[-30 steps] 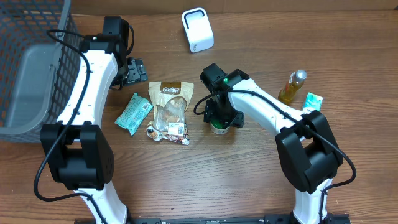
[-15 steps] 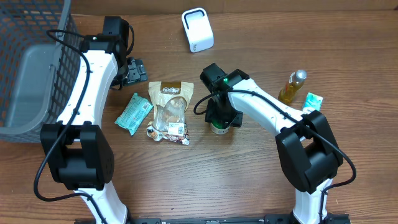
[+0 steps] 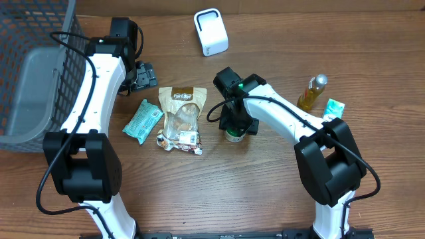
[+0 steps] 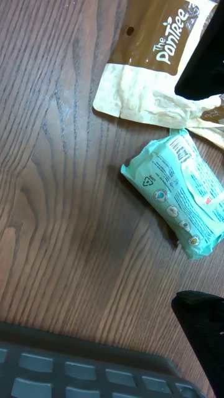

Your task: Scan the item barcode

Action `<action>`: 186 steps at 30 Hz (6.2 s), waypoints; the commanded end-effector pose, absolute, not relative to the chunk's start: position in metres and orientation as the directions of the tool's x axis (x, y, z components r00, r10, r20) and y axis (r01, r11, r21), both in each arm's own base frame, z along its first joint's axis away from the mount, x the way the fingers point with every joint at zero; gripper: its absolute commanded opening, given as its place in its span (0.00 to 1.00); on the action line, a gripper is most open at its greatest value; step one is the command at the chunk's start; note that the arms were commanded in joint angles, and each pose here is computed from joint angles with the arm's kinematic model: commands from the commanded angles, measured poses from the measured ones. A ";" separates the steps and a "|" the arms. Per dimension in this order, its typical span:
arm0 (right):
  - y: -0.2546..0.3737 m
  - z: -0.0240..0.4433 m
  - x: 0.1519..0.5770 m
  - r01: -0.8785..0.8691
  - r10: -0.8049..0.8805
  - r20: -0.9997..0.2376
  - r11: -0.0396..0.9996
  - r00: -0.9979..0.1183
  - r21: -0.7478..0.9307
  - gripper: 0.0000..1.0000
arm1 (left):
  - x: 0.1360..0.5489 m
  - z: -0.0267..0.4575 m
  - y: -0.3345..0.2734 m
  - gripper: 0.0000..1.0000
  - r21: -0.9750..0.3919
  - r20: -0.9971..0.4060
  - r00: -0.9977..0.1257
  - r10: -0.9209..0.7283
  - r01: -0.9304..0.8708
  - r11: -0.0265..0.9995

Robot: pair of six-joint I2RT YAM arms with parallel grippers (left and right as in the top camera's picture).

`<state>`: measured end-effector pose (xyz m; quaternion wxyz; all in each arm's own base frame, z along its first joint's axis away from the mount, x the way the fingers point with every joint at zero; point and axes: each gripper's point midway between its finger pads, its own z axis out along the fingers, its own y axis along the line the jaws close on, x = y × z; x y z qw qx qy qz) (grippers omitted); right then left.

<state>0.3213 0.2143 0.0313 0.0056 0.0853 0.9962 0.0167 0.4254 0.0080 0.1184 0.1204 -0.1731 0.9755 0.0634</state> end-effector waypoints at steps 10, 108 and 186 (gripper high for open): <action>0.217 0.038 0.324 0.145 0.147 -0.037 0.988 -0.989 0.053 0.56 | 0.430 0.121 0.010 1.00 0.093 -0.271 -0.912 -0.306 -0.342 0.935; 0.218 0.038 0.320 0.104 0.102 -0.079 0.994 -0.992 -0.016 0.79 | 0.430 0.121 0.010 0.99 0.093 -0.271 -0.912 -0.306 -0.342 0.935; 0.243 0.075 0.276 0.350 0.205 0.439 0.894 -0.875 0.279 0.35 | 0.430 0.121 0.010 1.00 0.093 -0.271 -0.912 -0.306 -0.342 0.935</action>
